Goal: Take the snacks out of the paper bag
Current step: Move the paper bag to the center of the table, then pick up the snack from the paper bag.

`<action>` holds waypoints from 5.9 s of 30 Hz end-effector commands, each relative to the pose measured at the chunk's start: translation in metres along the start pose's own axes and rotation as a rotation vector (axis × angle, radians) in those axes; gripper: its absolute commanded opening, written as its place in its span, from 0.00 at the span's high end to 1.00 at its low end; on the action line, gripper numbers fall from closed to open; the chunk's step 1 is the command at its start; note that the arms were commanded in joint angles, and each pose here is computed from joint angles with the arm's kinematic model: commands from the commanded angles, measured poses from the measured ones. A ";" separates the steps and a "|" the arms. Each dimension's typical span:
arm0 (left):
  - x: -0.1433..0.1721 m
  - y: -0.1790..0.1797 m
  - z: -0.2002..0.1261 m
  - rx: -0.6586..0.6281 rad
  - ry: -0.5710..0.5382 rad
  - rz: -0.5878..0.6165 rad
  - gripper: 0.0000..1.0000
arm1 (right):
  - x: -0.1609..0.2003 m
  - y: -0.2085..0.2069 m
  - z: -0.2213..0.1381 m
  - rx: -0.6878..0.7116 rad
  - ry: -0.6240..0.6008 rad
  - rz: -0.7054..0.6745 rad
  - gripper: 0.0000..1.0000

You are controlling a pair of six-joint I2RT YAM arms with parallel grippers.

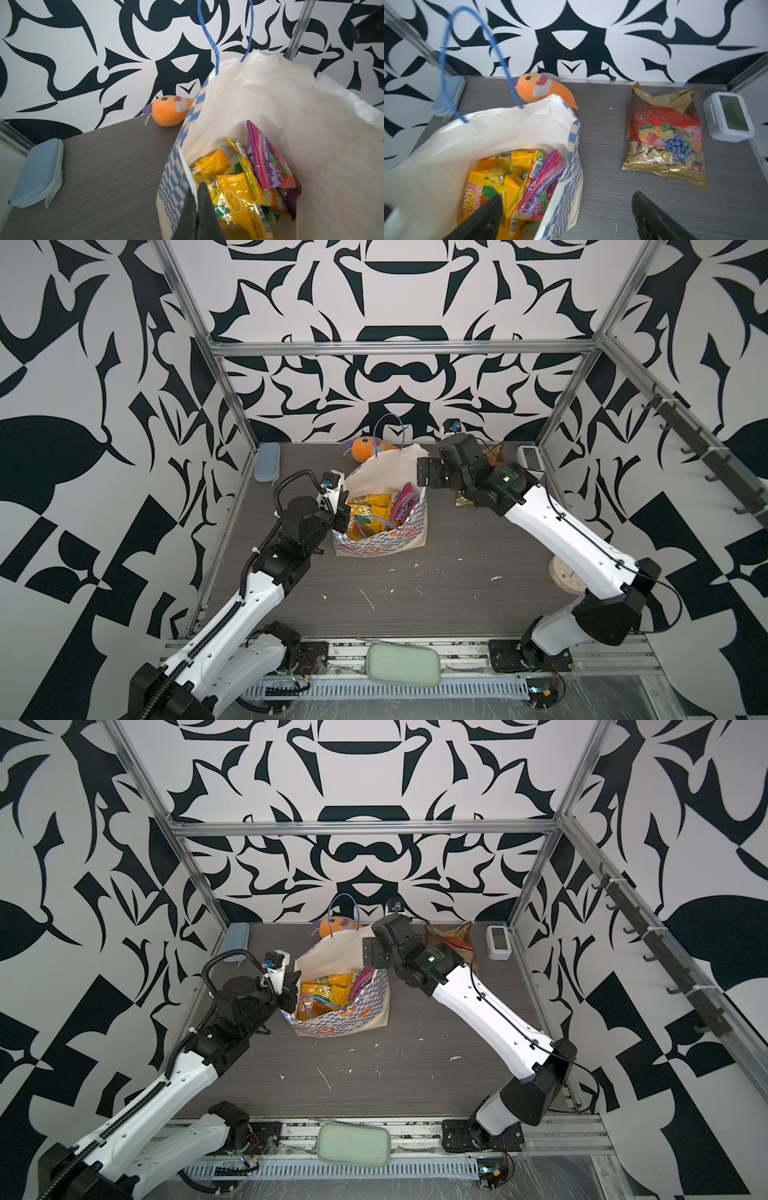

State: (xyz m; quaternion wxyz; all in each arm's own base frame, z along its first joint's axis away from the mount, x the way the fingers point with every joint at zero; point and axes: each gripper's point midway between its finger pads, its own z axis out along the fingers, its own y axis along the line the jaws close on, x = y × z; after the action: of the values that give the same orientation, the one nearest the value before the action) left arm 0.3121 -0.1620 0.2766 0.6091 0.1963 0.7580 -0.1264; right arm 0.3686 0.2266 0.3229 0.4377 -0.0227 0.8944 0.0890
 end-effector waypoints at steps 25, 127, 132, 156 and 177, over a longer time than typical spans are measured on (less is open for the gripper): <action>-0.077 0.094 0.053 -0.217 -0.005 -0.227 1.00 | -0.016 0.037 0.119 -0.140 0.228 0.000 0.97; -0.023 -0.042 -0.026 -0.049 -0.258 0.240 1.00 | 0.070 0.009 0.108 0.114 0.156 0.104 0.14; -0.024 -0.040 -0.029 -0.054 -0.258 0.253 1.00 | 0.071 0.010 0.130 0.161 0.161 0.071 0.15; -0.035 -0.034 -0.018 -0.116 -0.257 0.257 1.00 | 0.031 0.056 0.139 -0.016 0.042 0.036 1.00; -0.070 0.034 0.015 -0.345 -0.141 0.092 1.00 | -0.045 0.116 0.054 -0.404 -0.145 -0.060 1.00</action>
State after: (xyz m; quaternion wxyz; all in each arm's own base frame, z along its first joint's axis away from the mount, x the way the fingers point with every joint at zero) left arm 0.3475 -0.1563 0.2859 0.6336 0.1761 0.7512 0.0580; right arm 0.4313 0.3395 0.2707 0.4295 -0.1114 0.8733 0.2012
